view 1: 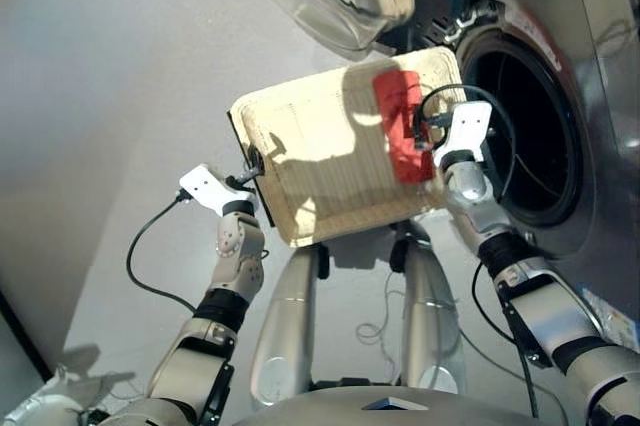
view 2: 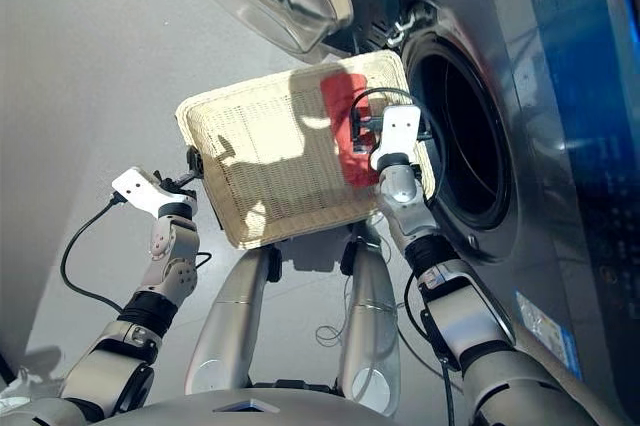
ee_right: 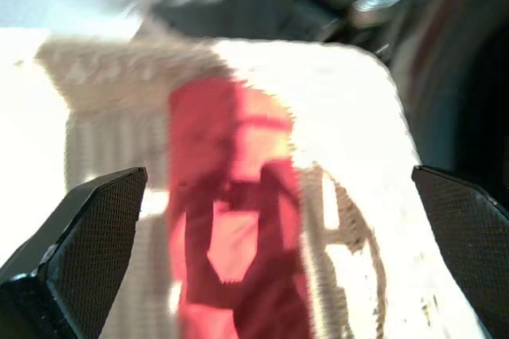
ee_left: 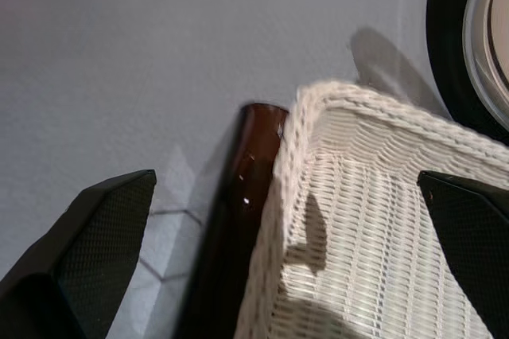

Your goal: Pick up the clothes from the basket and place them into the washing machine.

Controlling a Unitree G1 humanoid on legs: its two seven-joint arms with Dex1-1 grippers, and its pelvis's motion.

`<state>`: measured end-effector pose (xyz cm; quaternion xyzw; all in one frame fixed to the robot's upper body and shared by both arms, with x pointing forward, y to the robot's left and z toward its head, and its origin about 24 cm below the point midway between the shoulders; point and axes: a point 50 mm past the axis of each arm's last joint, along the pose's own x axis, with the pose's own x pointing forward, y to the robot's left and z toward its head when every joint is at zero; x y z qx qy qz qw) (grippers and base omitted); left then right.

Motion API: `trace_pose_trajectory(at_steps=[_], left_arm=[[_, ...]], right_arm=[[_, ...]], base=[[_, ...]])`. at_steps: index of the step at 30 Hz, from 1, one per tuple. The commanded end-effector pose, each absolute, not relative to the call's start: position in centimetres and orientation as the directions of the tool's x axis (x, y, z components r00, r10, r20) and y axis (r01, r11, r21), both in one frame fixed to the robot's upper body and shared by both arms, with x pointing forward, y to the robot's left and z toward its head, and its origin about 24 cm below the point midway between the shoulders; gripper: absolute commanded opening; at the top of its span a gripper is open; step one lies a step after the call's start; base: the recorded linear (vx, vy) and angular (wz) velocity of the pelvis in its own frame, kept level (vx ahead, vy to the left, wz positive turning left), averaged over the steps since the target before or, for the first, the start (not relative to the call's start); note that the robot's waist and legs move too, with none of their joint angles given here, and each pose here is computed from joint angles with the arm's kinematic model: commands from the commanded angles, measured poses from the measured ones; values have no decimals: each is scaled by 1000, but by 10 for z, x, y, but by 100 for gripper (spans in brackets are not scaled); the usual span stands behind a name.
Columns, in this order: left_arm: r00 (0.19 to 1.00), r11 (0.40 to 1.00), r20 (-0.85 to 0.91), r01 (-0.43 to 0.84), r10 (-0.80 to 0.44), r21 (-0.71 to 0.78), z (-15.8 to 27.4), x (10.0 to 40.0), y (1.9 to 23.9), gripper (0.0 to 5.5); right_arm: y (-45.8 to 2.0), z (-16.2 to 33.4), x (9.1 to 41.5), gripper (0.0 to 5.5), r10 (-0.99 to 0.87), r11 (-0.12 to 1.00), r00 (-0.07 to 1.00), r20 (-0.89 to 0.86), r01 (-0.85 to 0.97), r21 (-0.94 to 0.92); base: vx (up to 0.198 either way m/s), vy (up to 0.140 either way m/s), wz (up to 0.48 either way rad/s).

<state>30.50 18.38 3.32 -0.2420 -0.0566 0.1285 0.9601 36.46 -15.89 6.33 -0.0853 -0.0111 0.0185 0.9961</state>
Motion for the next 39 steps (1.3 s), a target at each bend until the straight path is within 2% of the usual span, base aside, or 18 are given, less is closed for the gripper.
trace_pose_trajectory(at_steps=[1, 11, 17, 25, 26, 27, 28, 39], left_arm=[[952, 868, 88, -225, 292, -443, 35, 298, 198, 550], [952, 862, 86, -224, 293, -455, 39, 300, 198, 550], [955, 867, 105, -202, 278, -455, 45, 300, 196, 550], [958, 877, 108, -195, 267, -440, 47, 301, 194, 550], [958, 877, 107, -193, 264, -440, 48, 302, 193, 550], [958, 877, 107, -193, 264, -440, 48, 302, 193, 550], [960, 879, 108, -187, 258, -439, 48, 302, 192, 550], [960, 881, 117, -182, 256, -437, 51, 306, 188, 550]], right_arm=[[-158, 60, 367, 550, 26, 984, 1000, -10, -28, -173], [-174, 70, 382, 550, -120, 958, 992, -40, 106, -265], [-188, 92, 392, 550, -201, 966, 979, -18, 195, -171], [-192, 112, 400, 550, -195, 971, 981, 20, 196, -137], [-191, 117, 402, 259, -182, 970, 983, 29, 185, -158], [-191, 117, 402, 19, -182, 970, 983, 30, 185, -159], [-191, 118, 403, 0, -180, 970, 983, 28, 182, -162], [-181, 102, 397, 0, -166, 982, 986, 2, 166, -90]], base=[[0, 0, 0], [-11, 0, 125], [-5, 12, 72], [3, 6, 1], [0, 0, 0], [0, 0, 0], [0, 0, 0], [0, 0, 0]])
